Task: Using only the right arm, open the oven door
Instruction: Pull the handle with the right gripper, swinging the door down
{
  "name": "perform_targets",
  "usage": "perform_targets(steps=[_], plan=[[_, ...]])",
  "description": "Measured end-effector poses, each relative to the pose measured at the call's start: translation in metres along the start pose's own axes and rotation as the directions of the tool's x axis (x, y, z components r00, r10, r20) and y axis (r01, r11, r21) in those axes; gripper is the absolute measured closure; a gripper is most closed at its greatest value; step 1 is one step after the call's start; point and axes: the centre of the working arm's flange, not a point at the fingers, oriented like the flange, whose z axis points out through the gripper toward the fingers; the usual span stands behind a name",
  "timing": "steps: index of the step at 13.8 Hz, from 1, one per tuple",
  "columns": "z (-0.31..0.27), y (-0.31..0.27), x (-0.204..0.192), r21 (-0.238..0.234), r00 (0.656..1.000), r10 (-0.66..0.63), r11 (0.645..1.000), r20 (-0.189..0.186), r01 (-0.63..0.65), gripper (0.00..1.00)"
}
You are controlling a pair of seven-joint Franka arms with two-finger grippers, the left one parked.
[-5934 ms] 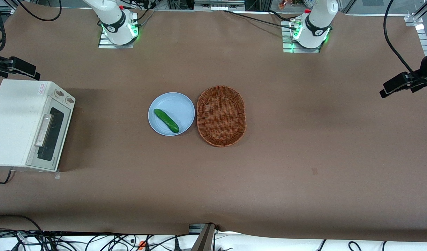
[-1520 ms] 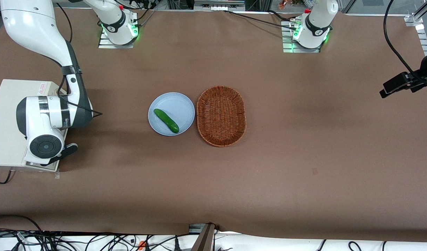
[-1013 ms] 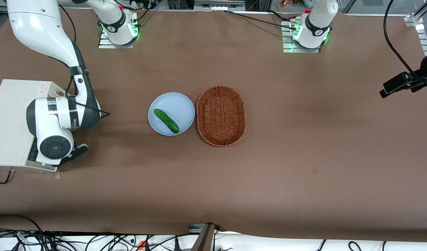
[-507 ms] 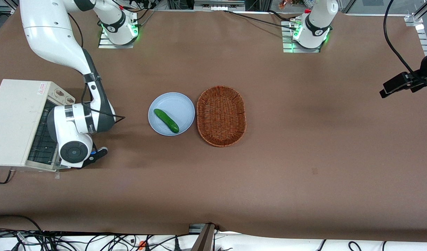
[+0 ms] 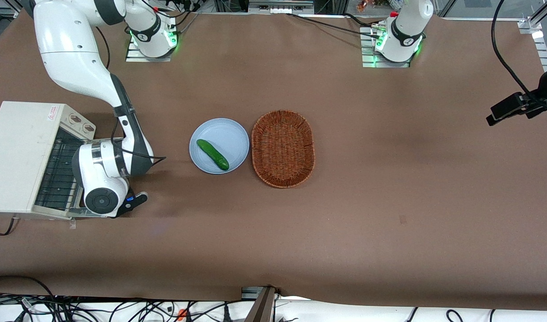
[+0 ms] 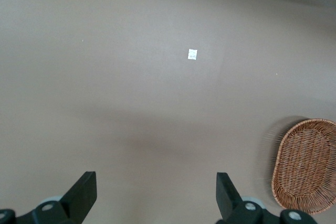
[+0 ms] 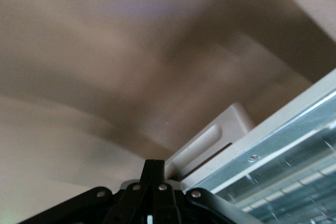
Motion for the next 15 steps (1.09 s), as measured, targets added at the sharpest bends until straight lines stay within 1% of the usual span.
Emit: perform_targets(steps=[2,5,8,10,11,12,14,15], plan=[[0.012,0.006,0.002,0.055,1.000,0.021,0.998,-0.013,-0.020,0.99],[0.023,0.013,0.002,0.119,0.999,0.048,0.992,-0.025,-0.045,0.99],[0.035,0.023,-0.003,0.214,0.993,0.116,0.971,-0.023,-0.108,0.99],[0.038,0.029,-0.006,0.259,0.986,0.164,0.954,-0.020,-0.154,0.99],[0.040,0.031,-0.008,0.276,0.982,0.187,0.945,-0.011,-0.177,0.99],[0.042,0.032,-0.010,0.293,0.977,0.212,0.934,0.009,-0.205,0.99],[0.049,0.032,-0.016,0.331,0.964,0.256,0.906,0.067,-0.263,0.99],[0.053,0.031,-0.020,0.348,0.956,0.274,0.891,0.103,-0.293,0.99]])
